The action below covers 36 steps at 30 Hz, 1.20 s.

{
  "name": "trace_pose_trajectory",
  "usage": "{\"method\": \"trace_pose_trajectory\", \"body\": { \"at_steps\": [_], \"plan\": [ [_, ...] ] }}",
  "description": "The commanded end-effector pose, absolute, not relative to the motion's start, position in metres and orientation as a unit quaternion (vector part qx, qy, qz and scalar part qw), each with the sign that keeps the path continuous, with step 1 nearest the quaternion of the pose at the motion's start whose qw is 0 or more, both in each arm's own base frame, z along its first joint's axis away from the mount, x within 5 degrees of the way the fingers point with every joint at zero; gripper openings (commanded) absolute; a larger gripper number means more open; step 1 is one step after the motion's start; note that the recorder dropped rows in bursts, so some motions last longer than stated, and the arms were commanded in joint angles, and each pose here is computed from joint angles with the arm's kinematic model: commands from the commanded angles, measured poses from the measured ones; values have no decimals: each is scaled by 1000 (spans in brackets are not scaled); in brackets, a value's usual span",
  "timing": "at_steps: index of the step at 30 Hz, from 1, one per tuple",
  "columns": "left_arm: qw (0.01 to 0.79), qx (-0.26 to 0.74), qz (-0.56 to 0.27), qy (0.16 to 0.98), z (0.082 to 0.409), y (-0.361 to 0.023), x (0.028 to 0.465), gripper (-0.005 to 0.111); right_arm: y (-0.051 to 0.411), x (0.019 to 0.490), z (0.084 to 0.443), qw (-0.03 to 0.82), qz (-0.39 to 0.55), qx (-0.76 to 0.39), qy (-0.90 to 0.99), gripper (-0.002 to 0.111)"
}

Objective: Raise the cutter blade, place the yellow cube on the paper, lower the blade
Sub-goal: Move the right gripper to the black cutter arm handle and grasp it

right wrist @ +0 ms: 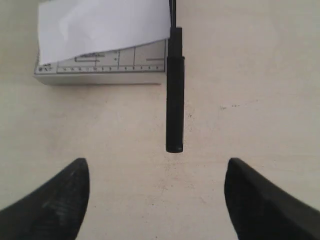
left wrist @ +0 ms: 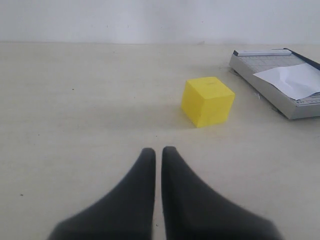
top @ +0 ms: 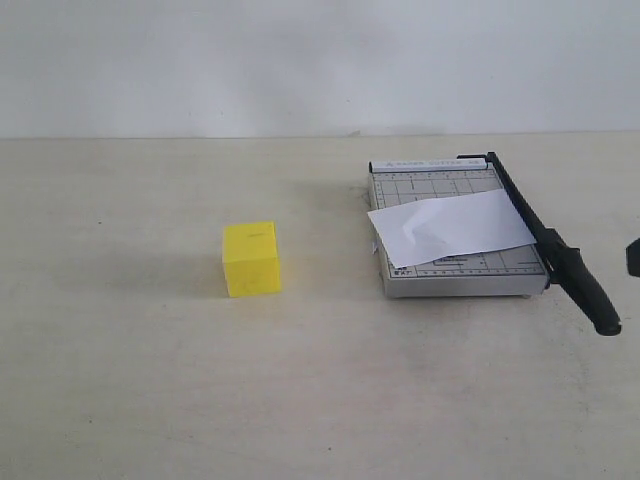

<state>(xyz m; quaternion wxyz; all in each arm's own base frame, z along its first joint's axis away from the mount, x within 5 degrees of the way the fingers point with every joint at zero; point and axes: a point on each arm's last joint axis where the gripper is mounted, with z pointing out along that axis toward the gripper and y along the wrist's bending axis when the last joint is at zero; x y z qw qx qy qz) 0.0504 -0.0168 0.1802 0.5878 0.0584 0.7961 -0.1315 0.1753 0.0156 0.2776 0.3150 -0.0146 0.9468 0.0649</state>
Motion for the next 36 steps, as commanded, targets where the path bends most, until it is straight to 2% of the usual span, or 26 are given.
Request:
{"method": "trace_pose_trajectory", "body": {
  "at_steps": [1,13,25,36],
  "plan": [
    [589,59,-134,795,181,-17,50,5,17,215,269,257,53,-50,964,71],
    [589,59,-134,795,181,-17,50,5,16,273,231,192,27,-81,978,71],
    [589,59,-134,795,181,-17,50,5,15,294,182,140,25,-79,987,70],
    [589,59,-134,795,181,-17,50,5,16,303,161,132,30,-80,988,70]
  ]
}}
